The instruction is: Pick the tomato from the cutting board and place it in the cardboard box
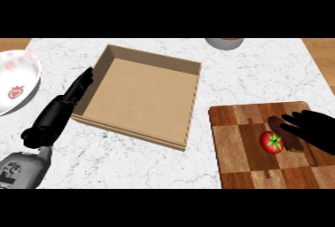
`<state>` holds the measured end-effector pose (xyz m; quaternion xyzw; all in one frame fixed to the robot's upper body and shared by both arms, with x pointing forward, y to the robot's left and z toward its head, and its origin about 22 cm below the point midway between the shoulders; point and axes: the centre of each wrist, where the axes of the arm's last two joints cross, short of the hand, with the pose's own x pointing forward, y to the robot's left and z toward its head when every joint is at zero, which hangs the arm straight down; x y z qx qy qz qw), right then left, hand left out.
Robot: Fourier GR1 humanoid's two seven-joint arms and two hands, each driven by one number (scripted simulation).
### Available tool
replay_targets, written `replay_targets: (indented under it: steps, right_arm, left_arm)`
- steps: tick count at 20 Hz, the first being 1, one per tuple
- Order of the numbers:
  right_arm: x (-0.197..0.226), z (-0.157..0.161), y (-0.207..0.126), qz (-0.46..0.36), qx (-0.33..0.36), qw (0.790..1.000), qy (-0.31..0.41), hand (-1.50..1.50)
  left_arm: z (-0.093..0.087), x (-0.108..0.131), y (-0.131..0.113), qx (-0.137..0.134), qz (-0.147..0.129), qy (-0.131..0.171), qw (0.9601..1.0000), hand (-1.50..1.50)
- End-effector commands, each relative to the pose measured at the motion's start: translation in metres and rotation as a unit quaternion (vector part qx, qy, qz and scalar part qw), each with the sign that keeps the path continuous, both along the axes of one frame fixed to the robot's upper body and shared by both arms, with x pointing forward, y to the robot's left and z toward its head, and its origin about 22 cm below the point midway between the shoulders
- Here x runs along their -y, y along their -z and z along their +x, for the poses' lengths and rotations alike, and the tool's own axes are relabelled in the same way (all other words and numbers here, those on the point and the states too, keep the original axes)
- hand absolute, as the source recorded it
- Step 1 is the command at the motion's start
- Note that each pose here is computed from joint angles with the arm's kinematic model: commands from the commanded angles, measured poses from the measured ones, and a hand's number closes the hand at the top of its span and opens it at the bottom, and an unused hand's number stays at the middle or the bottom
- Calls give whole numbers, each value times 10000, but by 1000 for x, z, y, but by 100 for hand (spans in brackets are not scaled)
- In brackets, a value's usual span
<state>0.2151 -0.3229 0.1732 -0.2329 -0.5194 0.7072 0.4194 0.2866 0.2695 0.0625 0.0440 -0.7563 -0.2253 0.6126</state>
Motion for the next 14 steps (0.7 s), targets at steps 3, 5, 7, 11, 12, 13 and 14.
replay_targets:
  steps: [3,5,7,11,12,13,14]
  right_arm:
    - [-27,-8,3,-268,-260,9992,150,-150]
    - [-16,-11,44,-278,-178,9991,273,-150]
    - [-27,10,40,-473,-18,9982,369,-150]
    - [-18,5,44,-412,165,9979,463,-150]
    - [-21,15,48,-299,200,9982,475,-150]
    - [-28,-8,34,-387,173,9980,462,-150]
    - [-37,5,47,-406,138,9979,493,-150]
  left_arm:
    - [10,-3,-9,25,34,9,10000,0]
    - [-2,7,8,85,70,10,9999,0]
    - [3,5,-4,13,-23,109,9999,0]
    - [4,8,-1,48,-29,-30,10000,0]
    - [0,0,12,18,0,75,10000,0]
    - [-23,-10,-3,21,18,84,10000,0]
    - [2,3,-8,36,64,29,10000,0]
